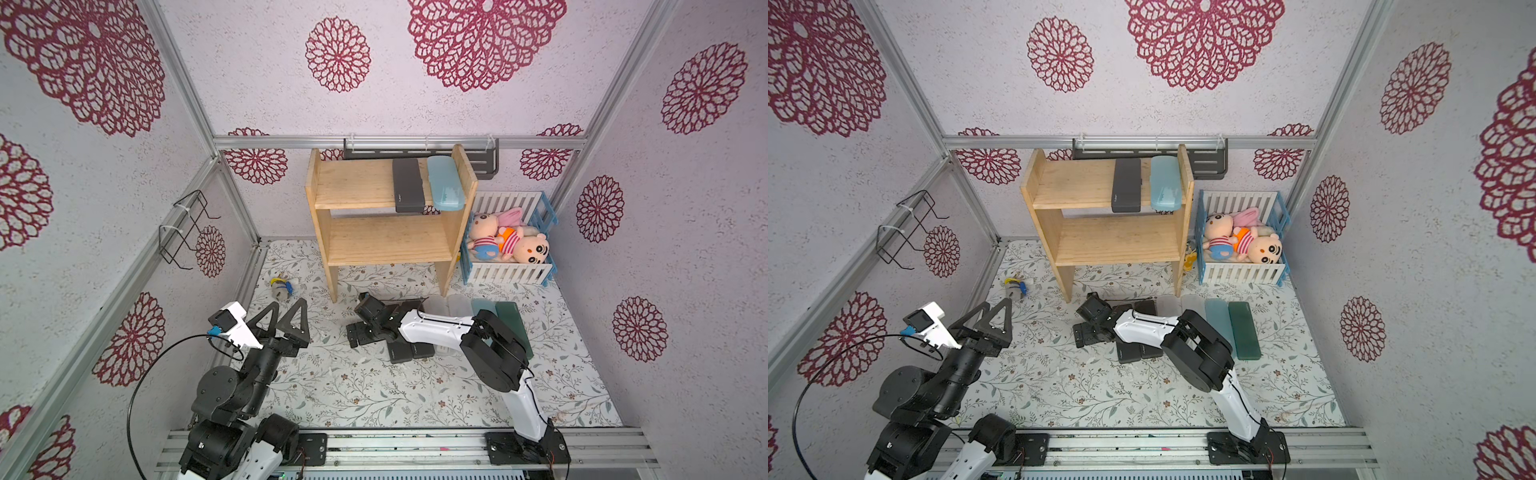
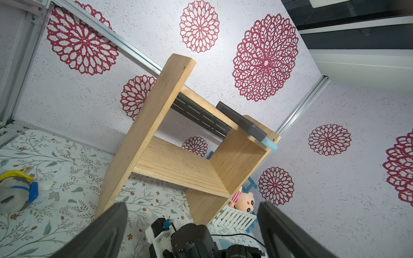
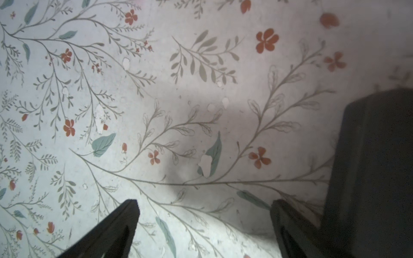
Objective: Remove the pencil cases from the shelf
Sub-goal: Place the pencil case at the center of the board, then pick up the pencil case from the shelf.
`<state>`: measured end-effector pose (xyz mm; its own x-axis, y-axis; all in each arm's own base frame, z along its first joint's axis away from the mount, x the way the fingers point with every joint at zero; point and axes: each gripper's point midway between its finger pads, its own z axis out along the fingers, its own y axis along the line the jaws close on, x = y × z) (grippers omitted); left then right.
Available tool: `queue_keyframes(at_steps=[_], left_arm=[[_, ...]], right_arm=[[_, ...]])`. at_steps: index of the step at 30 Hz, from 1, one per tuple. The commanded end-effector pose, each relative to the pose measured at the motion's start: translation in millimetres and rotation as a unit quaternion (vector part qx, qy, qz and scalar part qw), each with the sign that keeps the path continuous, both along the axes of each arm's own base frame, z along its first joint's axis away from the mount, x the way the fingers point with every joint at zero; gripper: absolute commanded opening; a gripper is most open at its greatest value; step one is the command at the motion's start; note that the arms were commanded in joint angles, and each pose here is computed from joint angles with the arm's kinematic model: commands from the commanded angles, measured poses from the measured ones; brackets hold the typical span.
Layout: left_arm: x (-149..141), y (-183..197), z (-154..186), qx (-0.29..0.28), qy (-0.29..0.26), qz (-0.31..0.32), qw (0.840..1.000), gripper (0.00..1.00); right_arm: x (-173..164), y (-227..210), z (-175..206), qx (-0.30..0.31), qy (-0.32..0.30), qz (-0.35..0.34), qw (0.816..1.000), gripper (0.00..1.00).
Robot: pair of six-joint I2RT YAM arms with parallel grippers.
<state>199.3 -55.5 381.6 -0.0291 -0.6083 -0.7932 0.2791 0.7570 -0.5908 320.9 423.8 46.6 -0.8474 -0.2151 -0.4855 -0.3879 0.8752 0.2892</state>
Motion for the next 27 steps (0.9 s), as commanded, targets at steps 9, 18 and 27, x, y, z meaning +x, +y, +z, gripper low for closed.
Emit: queue_keyframes(at_steps=[9,18,27], left_arm=[[5,-20,55,-0.122,-0.037,-0.071,0.989,0.97],[75,-90,82,-0.204,0.055,-0.186,0.960,0.97],[133,-151,100,-0.199,0.100,-0.211,0.952,0.97]], right_arm=[[14,-37,194,0.199,-0.194,-0.010,0.961,0.99],[-29,-171,231,0.168,-0.258,-0.101,0.946,0.99],[-60,-276,238,0.157,-0.246,-0.201,0.935,0.99]])
